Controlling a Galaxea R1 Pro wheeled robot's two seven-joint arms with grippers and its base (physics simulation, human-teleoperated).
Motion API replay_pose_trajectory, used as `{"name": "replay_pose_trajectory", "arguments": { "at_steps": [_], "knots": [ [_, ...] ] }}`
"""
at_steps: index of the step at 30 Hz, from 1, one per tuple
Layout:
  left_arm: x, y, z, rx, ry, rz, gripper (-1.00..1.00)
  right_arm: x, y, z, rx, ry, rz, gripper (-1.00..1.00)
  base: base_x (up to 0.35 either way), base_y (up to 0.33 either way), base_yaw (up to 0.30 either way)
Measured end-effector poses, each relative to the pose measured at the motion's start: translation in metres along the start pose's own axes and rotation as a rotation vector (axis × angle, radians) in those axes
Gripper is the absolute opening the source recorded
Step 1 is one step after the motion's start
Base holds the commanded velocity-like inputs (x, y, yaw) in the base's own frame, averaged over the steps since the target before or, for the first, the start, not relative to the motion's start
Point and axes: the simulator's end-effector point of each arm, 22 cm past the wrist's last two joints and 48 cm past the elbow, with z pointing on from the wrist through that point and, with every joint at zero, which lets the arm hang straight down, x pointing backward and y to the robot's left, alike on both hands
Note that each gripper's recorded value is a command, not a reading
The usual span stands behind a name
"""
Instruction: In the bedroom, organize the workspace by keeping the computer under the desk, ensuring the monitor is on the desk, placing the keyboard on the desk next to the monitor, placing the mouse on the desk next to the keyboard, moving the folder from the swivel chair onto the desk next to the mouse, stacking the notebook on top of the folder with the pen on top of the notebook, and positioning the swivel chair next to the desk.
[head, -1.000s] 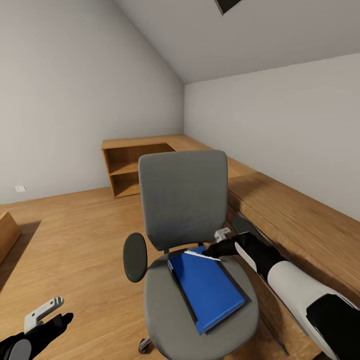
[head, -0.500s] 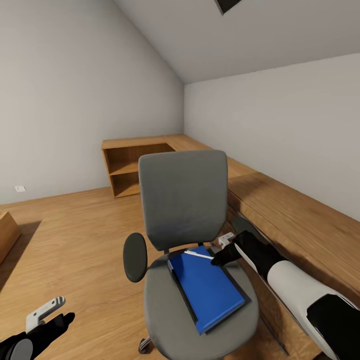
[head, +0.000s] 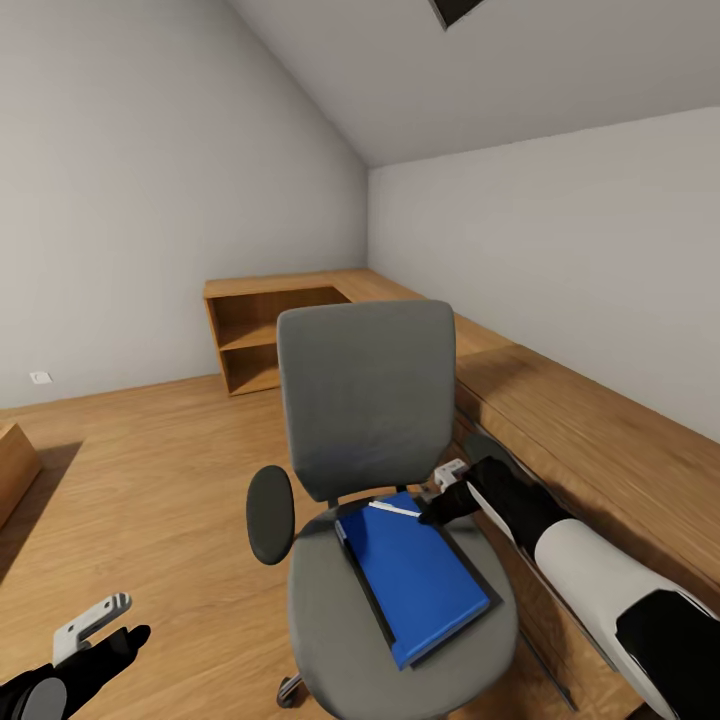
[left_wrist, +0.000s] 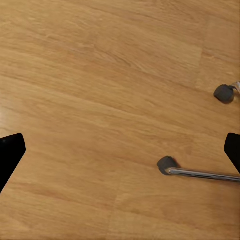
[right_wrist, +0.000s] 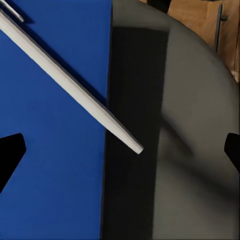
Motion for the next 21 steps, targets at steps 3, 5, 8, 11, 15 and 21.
{"name": "replay_pose_trajectory", "arguments": {
  "at_steps": [3, 5, 8, 11, 15, 21],
  "knots": [
    [0.000, 0.000, 0.000, 0.000, 0.000, 0.000, 1.00, -0.008, 0.002, -0.003, -0.003, -0.019, -0.006, 1.00, 0.000, 0.000, 0.000],
    [0.000, 0.000, 0.000, 0.000, 0.000, 0.000, 1.00, -0.014, 0.005, -0.006, -0.007, -0.033, -0.009, 1.00, 0.000, 0.000, 0.000],
    [0.000, 0.000, 0.000, 0.000, 0.000, 0.000, 1.00, -0.021, 0.007, -0.009, -0.009, -0.047, -0.013, 1.00, 0.000, 0.000, 0.000],
    [0.000, 0.000, 0.000, 0.000, 0.000, 0.000, 1.00, -0.023, 0.009, -0.009, -0.008, -0.049, -0.022, 1.00, 0.000, 0.000, 0.000],
    [0.001, 0.000, 0.000, 0.001, 0.001, -0.001, 1.00, -0.023, 0.009, -0.010, -0.006, -0.049, -0.025, 1.00, 0.000, 0.000, 0.000],
    [0.001, 0.000, 0.000, 0.000, 0.002, -0.001, 1.00, -0.023, 0.008, -0.009, -0.004, -0.049, -0.028, 1.00, 0.000, 0.000, 0.024]
  ]
}}
